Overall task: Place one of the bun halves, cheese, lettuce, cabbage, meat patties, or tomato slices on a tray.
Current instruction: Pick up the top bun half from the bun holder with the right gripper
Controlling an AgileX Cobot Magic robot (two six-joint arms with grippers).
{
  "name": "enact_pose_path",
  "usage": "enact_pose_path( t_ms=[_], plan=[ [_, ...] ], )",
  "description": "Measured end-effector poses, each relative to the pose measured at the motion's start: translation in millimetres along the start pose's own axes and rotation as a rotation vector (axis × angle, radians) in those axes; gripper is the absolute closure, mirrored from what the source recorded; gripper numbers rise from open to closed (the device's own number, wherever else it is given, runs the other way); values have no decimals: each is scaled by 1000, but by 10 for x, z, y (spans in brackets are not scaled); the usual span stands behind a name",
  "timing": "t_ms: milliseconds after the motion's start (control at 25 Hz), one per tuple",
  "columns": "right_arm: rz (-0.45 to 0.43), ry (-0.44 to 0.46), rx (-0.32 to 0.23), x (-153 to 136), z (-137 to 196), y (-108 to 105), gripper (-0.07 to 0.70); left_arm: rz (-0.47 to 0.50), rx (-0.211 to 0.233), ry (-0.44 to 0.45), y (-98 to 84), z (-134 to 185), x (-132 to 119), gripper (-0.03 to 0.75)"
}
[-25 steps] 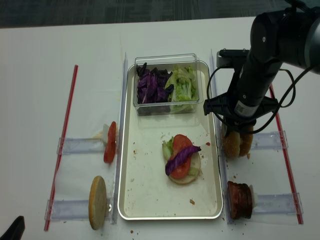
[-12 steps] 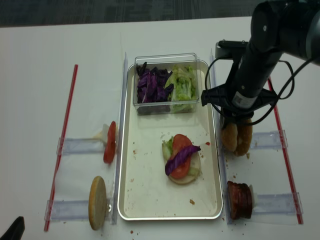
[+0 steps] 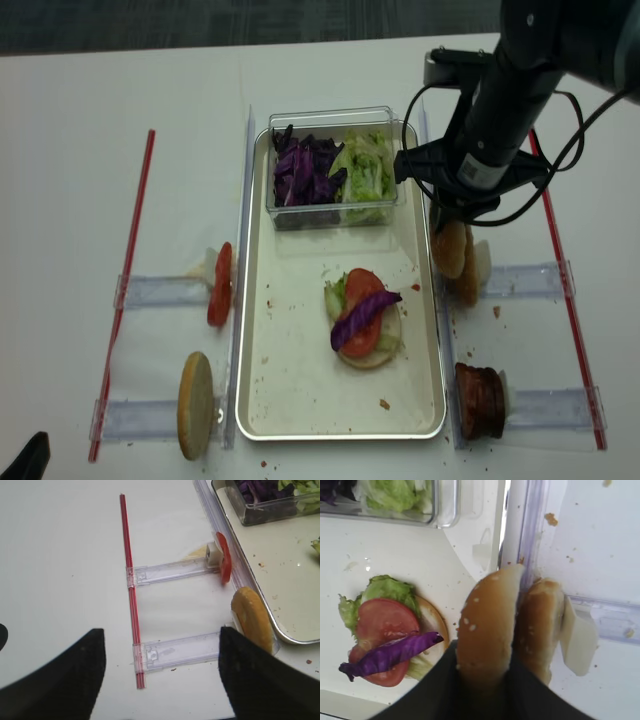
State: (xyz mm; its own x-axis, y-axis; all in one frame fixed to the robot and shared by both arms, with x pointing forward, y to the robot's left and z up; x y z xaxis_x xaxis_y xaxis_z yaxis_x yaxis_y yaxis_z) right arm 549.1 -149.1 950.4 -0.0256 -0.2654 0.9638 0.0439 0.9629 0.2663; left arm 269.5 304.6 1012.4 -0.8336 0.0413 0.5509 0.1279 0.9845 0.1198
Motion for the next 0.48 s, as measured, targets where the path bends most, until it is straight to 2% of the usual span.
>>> enact_pose_path(
  t_ms=[480],
  plan=[
    [-112, 9, 11, 73, -8, 183, 427, 0, -1, 0, 0, 0, 0, 239]
  ],
)
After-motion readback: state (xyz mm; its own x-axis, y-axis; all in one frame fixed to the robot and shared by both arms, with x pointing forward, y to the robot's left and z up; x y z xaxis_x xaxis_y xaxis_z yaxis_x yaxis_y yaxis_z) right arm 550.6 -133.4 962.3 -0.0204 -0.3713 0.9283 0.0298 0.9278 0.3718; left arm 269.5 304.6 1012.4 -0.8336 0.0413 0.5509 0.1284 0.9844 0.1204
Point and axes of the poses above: a point on each arm's last joint axis where the gripper is mounted, x pointing back along that axis away from the gripper, y along the wrist's bending axis when the last joint is at zero, z = x × y, the point moved 5 cm from there along -x, pointing out along that axis toward the gripper, and after that the axes turned 6 degrees about -x, right-handed, at the moved point
